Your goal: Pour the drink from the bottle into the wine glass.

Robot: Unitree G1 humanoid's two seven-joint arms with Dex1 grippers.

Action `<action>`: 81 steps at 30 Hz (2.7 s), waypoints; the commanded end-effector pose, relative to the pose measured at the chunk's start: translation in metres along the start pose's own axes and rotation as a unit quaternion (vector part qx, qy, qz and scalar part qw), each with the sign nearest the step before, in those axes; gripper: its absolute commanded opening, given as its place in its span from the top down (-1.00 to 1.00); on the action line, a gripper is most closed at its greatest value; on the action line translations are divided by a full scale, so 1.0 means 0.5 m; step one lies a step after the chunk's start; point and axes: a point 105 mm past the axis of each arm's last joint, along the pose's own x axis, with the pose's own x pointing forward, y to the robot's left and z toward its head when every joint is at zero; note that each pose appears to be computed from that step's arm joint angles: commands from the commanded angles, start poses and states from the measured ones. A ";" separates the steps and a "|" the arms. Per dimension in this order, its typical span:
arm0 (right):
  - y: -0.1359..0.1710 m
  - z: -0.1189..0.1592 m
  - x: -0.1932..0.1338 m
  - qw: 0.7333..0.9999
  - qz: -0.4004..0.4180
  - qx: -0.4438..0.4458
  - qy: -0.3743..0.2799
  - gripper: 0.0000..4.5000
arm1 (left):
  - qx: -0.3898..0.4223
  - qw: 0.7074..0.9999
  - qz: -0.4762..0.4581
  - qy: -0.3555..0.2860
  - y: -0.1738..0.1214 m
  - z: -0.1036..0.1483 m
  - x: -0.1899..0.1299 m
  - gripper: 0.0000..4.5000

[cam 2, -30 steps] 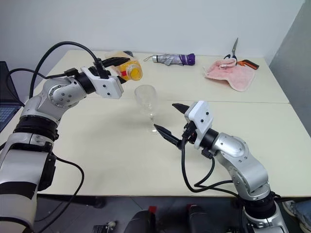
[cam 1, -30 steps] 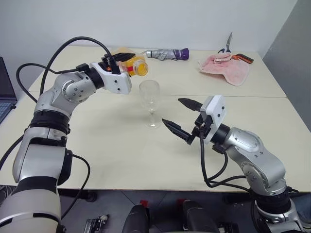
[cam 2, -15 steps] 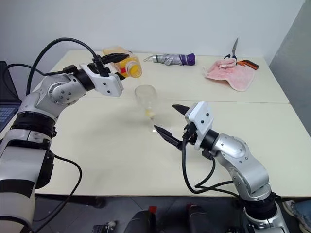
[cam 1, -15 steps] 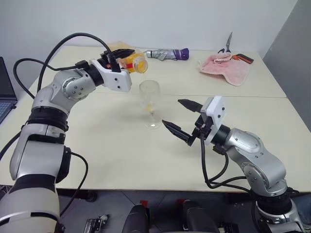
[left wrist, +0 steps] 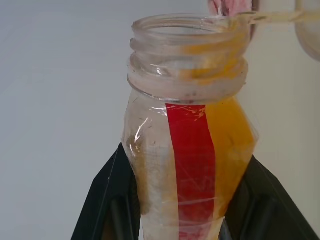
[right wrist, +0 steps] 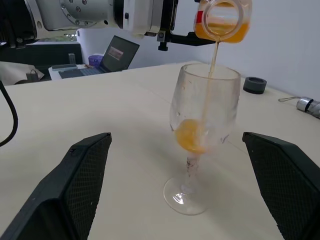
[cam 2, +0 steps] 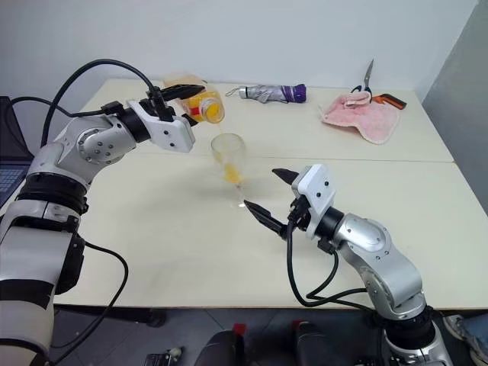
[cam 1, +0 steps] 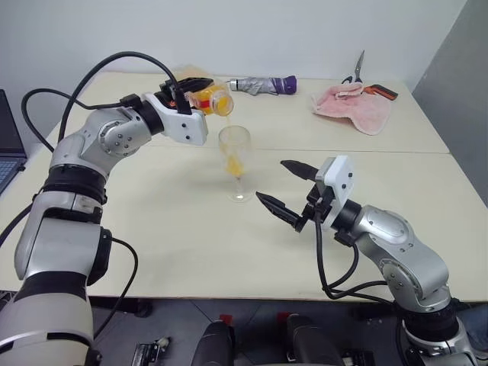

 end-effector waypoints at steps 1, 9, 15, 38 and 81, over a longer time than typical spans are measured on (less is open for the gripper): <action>0.007 0.033 -0.006 0.999 -0.001 -0.012 -0.030 -1.00 | 0.026 0.999 0.039 -0.006 0.057 0.004 -0.003 0.25; 0.004 0.032 -0.008 0.999 -0.006 -0.008 -0.033 -1.00 | 0.031 0.999 0.041 -0.006 0.059 0.003 -0.002 0.25; 0.001 0.023 -0.010 0.999 -0.017 0.002 -0.036 -1.00 | 0.036 0.998 0.042 -0.005 0.060 0.003 -0.002 0.25; 0.004 0.018 -0.015 0.998 -0.021 0.008 -0.053 -1.00 | 0.055 0.997 0.045 -0.001 0.066 -0.003 -0.002 0.25; 0.015 0.009 -0.015 0.999 -0.008 0.010 -0.042 -1.00 | 0.065 0.997 0.047 -0.008 0.068 0.002 0.001 0.25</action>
